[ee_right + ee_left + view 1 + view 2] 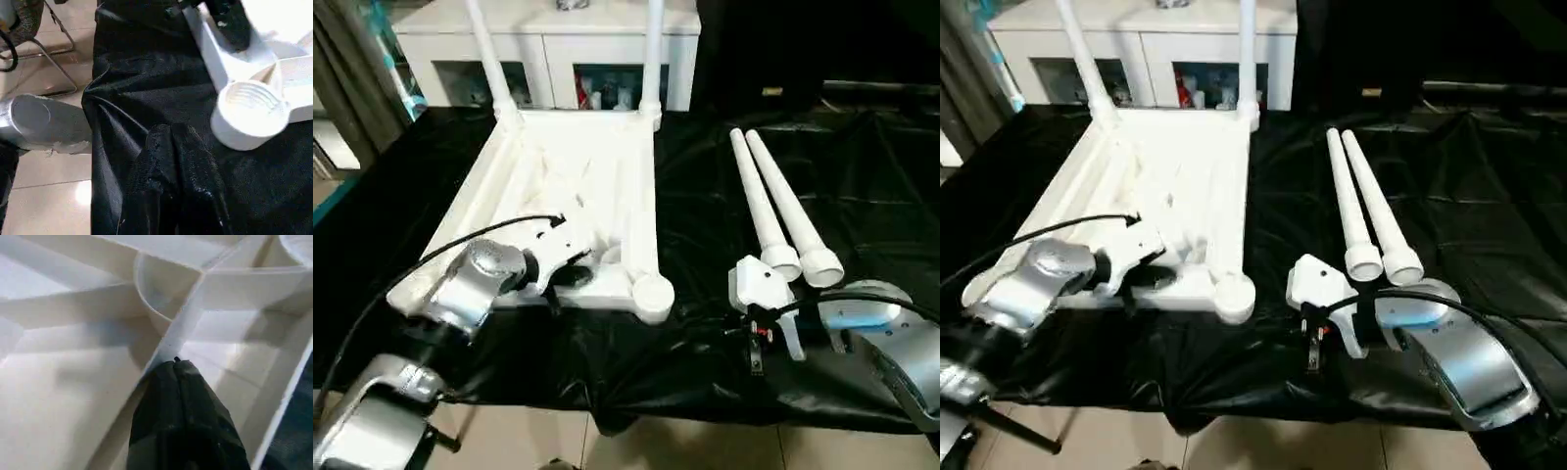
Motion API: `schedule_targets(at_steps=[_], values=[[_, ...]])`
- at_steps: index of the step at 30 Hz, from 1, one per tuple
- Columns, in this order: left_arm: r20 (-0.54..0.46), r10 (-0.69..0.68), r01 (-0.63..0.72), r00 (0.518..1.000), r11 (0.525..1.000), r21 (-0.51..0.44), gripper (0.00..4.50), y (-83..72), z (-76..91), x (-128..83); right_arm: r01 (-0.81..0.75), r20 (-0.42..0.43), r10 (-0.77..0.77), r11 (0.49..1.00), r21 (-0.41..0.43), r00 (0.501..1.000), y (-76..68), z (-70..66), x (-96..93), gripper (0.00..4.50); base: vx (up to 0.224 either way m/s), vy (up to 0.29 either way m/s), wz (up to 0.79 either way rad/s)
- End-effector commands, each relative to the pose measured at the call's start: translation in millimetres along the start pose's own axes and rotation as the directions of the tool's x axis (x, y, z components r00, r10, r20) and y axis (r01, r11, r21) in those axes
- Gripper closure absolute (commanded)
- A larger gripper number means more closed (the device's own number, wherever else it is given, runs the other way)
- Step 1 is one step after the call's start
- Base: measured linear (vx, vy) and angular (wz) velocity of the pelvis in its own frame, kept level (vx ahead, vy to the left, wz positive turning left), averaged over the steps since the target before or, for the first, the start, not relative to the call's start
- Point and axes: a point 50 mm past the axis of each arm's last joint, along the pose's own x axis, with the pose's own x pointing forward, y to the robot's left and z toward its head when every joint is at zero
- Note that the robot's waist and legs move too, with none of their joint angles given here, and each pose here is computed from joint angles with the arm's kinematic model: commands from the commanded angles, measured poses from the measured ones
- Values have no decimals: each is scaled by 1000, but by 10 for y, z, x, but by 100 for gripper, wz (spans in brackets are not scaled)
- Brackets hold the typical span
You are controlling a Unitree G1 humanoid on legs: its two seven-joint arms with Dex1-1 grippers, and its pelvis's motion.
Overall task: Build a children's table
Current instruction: Rotate table base
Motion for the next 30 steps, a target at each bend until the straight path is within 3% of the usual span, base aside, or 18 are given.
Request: schedule_targets(at_steps=[1, 5, 7, 8, 10, 11, 12, 13, 14, 16, 18, 19, 22, 25, 27, 29, 30], values=[[85, 86, -86, 993, 996, -3, 450, 119, 166, -81, 18, 12, -18, 1000, 0, 1000, 17, 22, -31, 446, 0, 0, 0], [220, 207, -191, 953, 977, -90, 450, 110, 234, -232, 99, 44, -100, 995, 30, 994, 30, 8, -82, 446, 0, 0, 0], [324, 316, -279, 892, 947, -156, 450, 84, 285, -366, 186, 65, -189, 981, 49, 980, 27, -12, -130, 446, 0, 0, 0], [324, 316, -279, 892, 947, -156, 450, 84, 285, -366, 186, 65, -189, 981, 49, 980, 27, -12, -130, 446, 0, 0, 0], [412, 483, -374, 773, 871, -319, 450, 17, 324, -517, 337, 88, -345, 936, 99, 934, -18, -40, -173, 446, 0, 0, 0], [407, 648, -427, 644, 746, -512, 450, -96, 276, -662, 512, 111, -536, 838, 188, 837, -96, -57, -215, 446, 0, 0, 0], [402, 654, -429, 641, 739, -519, 450, -105, 269, -666, 521, 113, -547, 831, 194, 830, -100, -58, -218, 446, 0, 0, 0], [340, 722, -457, 602, 661, -595, 450, -203, 195, -714, 611, 119, -653, 747, 261, 748, -142, -74, -261, 446, 0, 0, 0], [242, 793, -508, 559, 558, -657, 450, -393, 59, -729, 712, 116, -787, 601, 364, 606, -160, -108, -338, 446, 0, 0, 0], [182, 839, -560, 513, 488, -669, 450, -531, -52, -711, 731, 119, -837, 528, 432, 534, -98, -142, -319, 446, 0, 0, 0], [153, 859, -590, 489, 454, -667, 450, -602, -100, -706, 735, 115, -860, 487, 472, 496, -53, -165, -292, 446, 0, 0, 0], [148, 862, -595, 485, 449, -666, 450, -609, -104, -703, 737, 113, -862, 484, 473, 494, -45, -171, -283, 446, 0, 0, 0], [155, 899, -689, 409, 416, -594, 450, -680, -91, -698, 762, 72, -870, 465, 450, 488, 69, -270, -135, 446, 0, 0, 0], [289, 849, -684, 442, 527, -504, 450, -816, 61, -744, 763, 52, -877, 444, 470, 478, 100, -239, -2, 446, 0, 0, 0], [306, 842, -652, 444, 539, -534, 450, -843, 76, -766, 782, 44, -892, 418, 462, 450, 40, -210, 27, 446, 0, 0, 0], [242, 892, -677, 382, 448, -583, 450, -805, 39, -774, 778, 53, -893, 417, 470, 446, -7, -192, 21, 446, 0, 0, 0], [111, 936, -733, 334, 331, -593, 450, -754, -58, -771, 747, 75, -891, 418, 517, 447, -43, -186, 30, 446, 0, 0, 0]])
